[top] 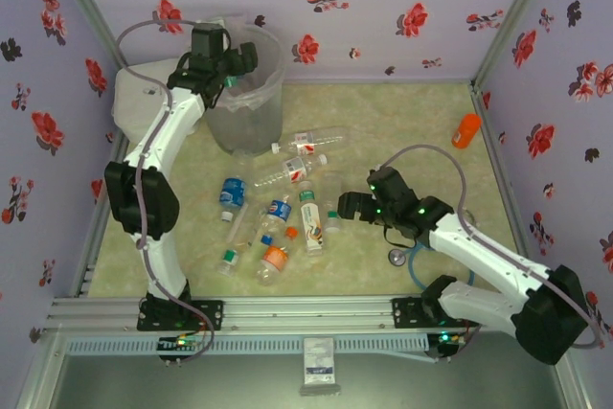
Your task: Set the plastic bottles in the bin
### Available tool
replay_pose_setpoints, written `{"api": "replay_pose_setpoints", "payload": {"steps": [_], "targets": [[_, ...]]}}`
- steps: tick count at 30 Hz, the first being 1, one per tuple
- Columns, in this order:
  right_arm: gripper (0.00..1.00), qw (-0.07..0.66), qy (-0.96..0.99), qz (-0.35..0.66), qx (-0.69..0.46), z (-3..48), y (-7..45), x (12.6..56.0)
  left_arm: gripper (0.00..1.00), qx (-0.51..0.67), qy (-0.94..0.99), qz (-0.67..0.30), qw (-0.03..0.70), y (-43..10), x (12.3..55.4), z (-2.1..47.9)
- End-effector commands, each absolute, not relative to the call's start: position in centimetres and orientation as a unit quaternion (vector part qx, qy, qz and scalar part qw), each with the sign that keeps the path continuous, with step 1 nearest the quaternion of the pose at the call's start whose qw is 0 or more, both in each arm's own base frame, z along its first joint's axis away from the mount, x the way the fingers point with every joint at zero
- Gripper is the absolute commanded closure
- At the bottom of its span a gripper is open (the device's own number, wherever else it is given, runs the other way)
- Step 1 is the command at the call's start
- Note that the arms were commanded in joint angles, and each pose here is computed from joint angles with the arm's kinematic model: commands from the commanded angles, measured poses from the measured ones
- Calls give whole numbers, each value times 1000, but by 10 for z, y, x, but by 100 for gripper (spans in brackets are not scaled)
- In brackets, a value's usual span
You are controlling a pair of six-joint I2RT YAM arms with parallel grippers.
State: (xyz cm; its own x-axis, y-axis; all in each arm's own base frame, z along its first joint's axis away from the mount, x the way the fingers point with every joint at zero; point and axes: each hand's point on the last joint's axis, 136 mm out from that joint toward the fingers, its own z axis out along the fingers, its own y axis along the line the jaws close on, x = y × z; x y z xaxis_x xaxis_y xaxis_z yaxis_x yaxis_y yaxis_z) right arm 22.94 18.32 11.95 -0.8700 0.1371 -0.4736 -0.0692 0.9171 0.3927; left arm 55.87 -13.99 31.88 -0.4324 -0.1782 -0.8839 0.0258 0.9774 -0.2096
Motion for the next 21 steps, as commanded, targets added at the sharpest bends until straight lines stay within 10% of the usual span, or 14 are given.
{"api": "replay_pose_setpoints", "payload": {"steps": [1, 21], "targets": [[1, 254, 940, 223, 38, 117, 193, 237, 4, -38, 810, -114, 574, -139, 544, 372], [43, 211, 959, 185, 38, 62, 229, 268, 0, -1, 835, -199, 513, -132, 350, 371]]}}
